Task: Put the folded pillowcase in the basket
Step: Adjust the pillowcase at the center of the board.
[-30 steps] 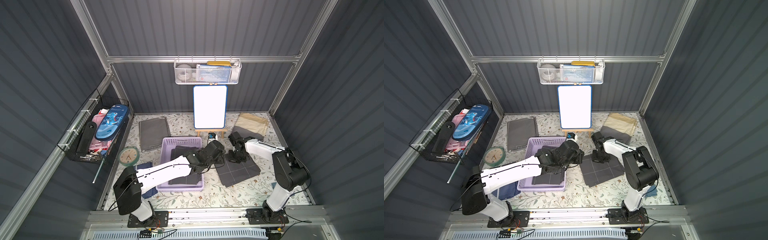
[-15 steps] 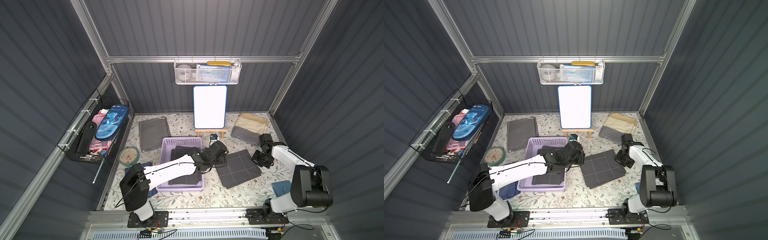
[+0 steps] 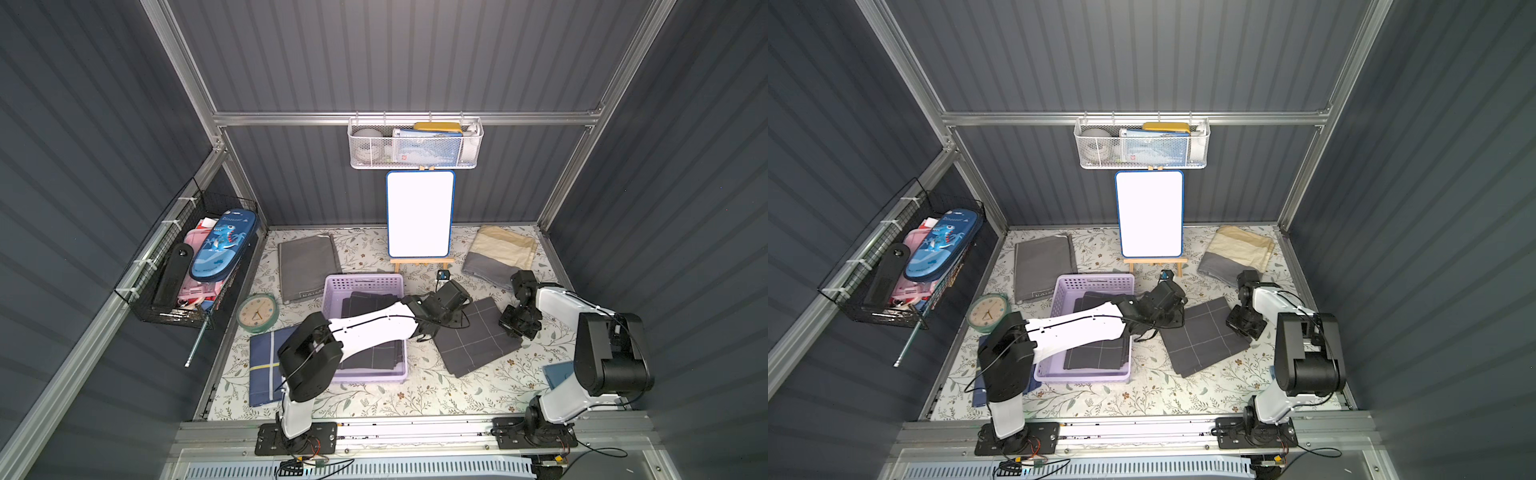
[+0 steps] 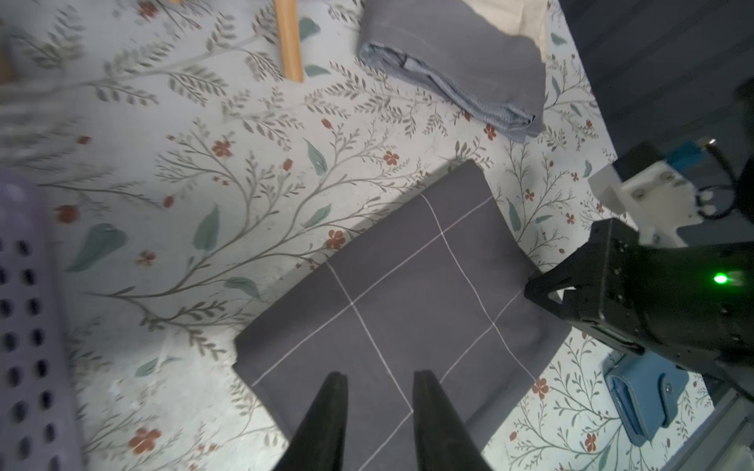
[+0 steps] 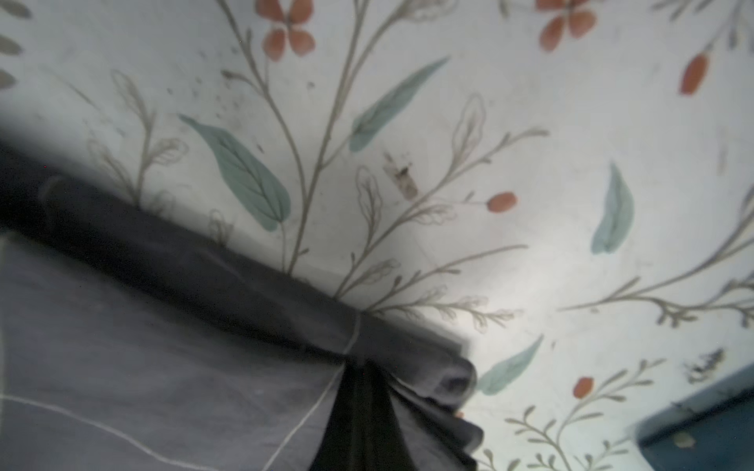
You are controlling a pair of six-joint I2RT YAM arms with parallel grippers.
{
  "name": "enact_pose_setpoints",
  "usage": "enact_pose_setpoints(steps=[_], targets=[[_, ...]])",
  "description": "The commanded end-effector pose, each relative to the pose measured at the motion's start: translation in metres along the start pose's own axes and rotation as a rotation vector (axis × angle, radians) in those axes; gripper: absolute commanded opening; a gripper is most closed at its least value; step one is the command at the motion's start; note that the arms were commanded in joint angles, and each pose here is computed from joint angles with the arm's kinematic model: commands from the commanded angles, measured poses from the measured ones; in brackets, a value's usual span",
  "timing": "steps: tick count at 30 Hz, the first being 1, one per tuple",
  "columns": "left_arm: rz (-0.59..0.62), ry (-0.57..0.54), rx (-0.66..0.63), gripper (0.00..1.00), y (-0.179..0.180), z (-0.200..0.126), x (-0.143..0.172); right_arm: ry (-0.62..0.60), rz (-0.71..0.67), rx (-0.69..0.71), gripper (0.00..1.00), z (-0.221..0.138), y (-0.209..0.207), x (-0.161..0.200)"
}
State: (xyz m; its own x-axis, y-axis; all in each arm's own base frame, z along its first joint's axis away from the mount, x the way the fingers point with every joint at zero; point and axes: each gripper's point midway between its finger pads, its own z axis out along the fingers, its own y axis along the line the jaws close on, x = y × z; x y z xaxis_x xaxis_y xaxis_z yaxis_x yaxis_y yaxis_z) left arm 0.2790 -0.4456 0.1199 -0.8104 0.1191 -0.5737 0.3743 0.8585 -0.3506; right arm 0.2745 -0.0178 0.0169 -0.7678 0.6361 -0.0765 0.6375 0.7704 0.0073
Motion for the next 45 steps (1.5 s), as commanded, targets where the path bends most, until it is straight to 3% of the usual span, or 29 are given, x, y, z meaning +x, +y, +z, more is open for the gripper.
enact_pose_setpoints(steps=[1,5,9,12,16,25,27,32,35,38,41,43,45], targets=[[-0.004,0.063,0.067,0.32,-0.004,0.025,0.001,-0.012,-0.007,0.021,0.0,0.006,-0.003,-0.004],[0.006,0.156,0.022,0.3,0.007,0.067,0.018,-0.044,-0.019,0.017,0.0,0.0,-0.003,-0.008],[0.019,0.254,-0.009,0.25,0.016,0.088,0.047,-0.058,-0.02,0.002,0.0,-0.003,0.001,-0.014],[0.02,0.271,-0.015,0.23,0.015,0.072,0.061,-0.066,-0.026,0.001,0.0,-0.005,0.003,-0.017],[0.011,0.294,0.078,0.23,0.002,0.048,0.079,-0.057,-0.032,-0.018,0.0,-0.002,0.009,-0.019],[0.012,0.354,0.121,0.2,-0.03,0.028,0.121,-0.055,-0.078,-0.152,0.0,-0.009,0.051,-0.037],[0.008,0.376,0.11,0.2,-0.023,0.026,0.133,-0.042,-0.1,-0.189,0.0,-0.011,0.066,-0.038],[0.011,0.375,0.165,0.19,-0.038,0.018,0.135,-0.027,-0.195,-0.298,0.0,-0.021,0.111,-0.034],[0.019,0.347,0.17,0.19,-0.043,0.011,0.126,-0.104,-0.194,-0.221,0.0,-0.038,0.104,-0.044],[0.026,0.315,0.178,0.26,-0.05,0.001,0.112,-0.187,-0.112,-0.152,0.0,-0.054,0.072,-0.054],[0.104,0.23,0.188,0.53,-0.07,-0.003,0.078,-0.241,-0.014,-0.139,0.0,-0.064,0.039,-0.055],[0.168,0.207,0.211,0.65,-0.082,0.005,0.068,-0.255,0.038,-0.142,0.0,-0.065,0.022,-0.054],[0.21,0.21,0.24,0.67,-0.091,0.02,0.066,-0.242,0.086,-0.13,0.0,-0.063,0.007,-0.051]])
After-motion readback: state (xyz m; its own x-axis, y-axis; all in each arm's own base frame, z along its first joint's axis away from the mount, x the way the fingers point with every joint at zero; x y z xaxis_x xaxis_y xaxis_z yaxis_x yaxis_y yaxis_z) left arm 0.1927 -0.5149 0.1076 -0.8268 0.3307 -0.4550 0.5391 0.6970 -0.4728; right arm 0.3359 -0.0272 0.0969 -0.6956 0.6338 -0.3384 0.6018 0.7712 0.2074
